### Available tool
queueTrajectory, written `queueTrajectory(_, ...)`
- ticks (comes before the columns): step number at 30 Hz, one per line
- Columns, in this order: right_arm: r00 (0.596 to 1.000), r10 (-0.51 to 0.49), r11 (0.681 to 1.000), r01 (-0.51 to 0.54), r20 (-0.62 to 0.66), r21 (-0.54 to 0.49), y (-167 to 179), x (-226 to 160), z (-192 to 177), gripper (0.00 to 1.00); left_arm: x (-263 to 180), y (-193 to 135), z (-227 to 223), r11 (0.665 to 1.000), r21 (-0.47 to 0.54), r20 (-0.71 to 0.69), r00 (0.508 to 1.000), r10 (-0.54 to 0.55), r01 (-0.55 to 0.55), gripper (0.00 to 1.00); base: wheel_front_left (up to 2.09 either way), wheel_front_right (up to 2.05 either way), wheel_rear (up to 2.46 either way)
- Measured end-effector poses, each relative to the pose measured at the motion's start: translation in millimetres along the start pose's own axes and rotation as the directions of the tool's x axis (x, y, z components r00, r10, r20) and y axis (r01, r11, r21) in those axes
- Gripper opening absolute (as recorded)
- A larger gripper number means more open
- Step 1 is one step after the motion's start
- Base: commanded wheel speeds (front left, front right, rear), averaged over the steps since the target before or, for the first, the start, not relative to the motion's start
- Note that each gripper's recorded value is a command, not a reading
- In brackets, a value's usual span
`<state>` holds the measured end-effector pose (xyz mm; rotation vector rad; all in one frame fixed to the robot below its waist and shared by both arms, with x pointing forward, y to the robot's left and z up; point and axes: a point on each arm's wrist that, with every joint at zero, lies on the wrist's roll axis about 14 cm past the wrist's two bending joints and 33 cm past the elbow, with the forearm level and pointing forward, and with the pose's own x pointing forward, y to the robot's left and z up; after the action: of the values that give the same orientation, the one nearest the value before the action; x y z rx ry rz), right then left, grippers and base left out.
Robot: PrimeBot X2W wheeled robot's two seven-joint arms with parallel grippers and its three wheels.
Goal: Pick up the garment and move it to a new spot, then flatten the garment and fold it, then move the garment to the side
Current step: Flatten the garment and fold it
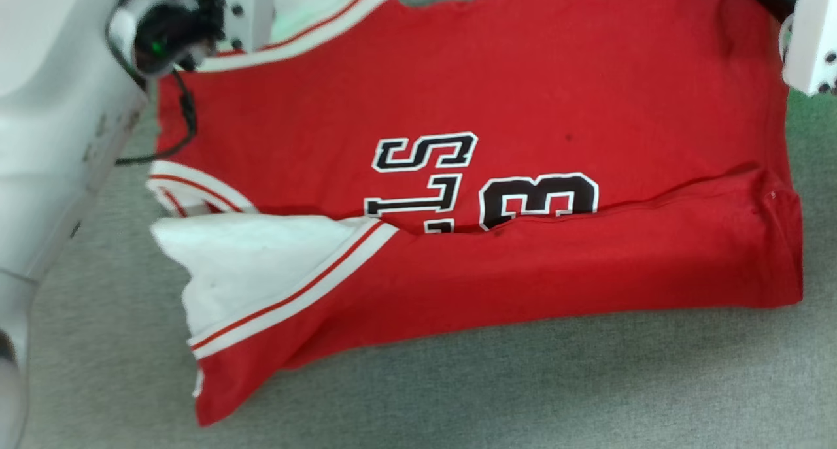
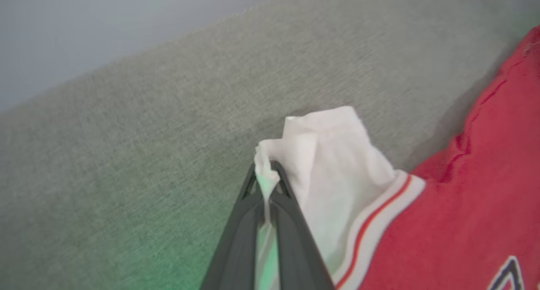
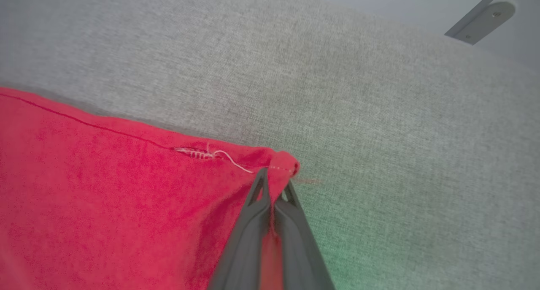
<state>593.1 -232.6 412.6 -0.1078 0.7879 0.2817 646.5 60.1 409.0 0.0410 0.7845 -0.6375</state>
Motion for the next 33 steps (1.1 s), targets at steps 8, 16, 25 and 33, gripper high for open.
queueTrajectory(8,0.995,0.05,0.998,-0.047,0.088,-0.031,18,-38,5,0.0,-68,-30,26,0.997,0.032,0.239,0.969,-0.07,0.064,0.0,0.0,0.0,0.0)
queueTrajectory(16,0.986,0.102,0.994,-0.098,0.133,-0.038,33,-84,-12,0.0,-149,-53,1,0.994,0.041,0.386,0.917,-0.105,0.097,0.0,0.0,0.0,0.0)
queueTrajectory(25,0.976,0.158,0.987,-0.158,0.15,-0.007,50,-110,-43,0.0,-214,-67,-72,0.993,-0.059,0.473,0.878,-0.066,0.106,0.0,0.0,0.0,0.0)
queueTrajectory(33,0.981,0.136,0.989,-0.143,0.139,0.044,47,-114,-70,0.0,-220,-84,-130,0.968,-0.215,0.454,0.891,-0.019,0.13,0.0,0.0,0.0,0.0)
